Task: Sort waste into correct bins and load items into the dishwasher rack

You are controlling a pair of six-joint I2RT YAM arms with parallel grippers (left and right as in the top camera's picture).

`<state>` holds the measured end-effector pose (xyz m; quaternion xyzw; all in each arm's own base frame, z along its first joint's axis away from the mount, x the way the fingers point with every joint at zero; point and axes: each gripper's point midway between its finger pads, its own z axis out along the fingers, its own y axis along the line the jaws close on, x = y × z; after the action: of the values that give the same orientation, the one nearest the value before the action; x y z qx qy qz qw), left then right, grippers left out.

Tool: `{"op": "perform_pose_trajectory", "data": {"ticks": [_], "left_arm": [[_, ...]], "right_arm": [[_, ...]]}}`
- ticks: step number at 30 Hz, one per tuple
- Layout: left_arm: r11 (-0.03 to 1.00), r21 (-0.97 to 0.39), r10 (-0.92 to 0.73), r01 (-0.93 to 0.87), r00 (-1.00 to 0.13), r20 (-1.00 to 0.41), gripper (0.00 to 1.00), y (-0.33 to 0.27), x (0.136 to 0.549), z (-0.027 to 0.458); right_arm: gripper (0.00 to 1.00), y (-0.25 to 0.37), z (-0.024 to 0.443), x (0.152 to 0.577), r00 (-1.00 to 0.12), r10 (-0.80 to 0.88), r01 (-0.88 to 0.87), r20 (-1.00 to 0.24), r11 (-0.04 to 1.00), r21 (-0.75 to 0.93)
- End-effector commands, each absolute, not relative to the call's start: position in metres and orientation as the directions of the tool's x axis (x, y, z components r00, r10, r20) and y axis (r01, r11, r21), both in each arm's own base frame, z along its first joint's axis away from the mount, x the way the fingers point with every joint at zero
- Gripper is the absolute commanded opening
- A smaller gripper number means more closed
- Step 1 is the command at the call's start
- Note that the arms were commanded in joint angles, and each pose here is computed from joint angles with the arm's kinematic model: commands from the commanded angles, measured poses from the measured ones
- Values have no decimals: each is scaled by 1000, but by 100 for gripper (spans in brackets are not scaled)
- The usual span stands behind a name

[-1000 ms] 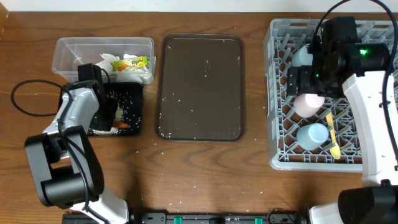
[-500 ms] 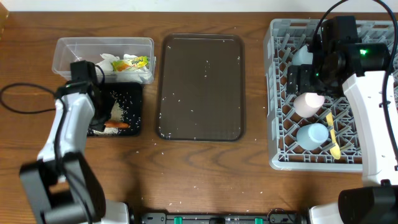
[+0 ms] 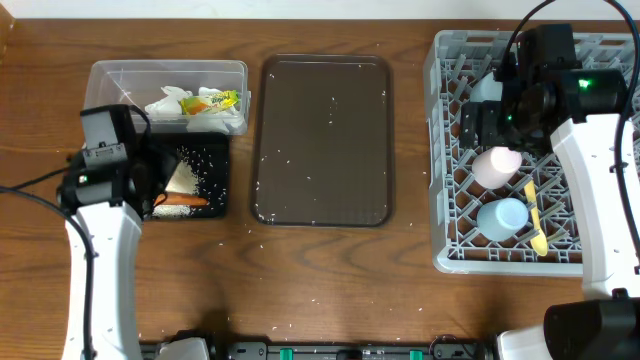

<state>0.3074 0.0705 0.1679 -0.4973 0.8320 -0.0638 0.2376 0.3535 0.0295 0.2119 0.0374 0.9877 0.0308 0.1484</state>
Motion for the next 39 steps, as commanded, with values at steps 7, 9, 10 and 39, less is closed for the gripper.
{"op": "perform_pose_trajectory", "data": {"ticks": [7, 9, 10, 39], "left_arm": [[860, -359, -498, -362, -746, -442, 77, -13, 328, 187], [901, -333, -413, -276, -780, -470, 77, -26, 328, 189], [915, -324, -379, -241, -791, -481, 77, -32, 328, 190], [958, -236, -280, -162, -694, -663, 92, -27, 309, 242]], "right_arm": [[99, 34, 221, 352, -945, 94, 64, -313, 992, 105], [94, 36, 222, 352, -946, 85, 52, -314, 993, 110], [93, 37, 223, 351, -945, 81, 48, -318, 993, 110], [99, 17, 398, 205, -568, 85, 1, -819, 995, 102]]}}
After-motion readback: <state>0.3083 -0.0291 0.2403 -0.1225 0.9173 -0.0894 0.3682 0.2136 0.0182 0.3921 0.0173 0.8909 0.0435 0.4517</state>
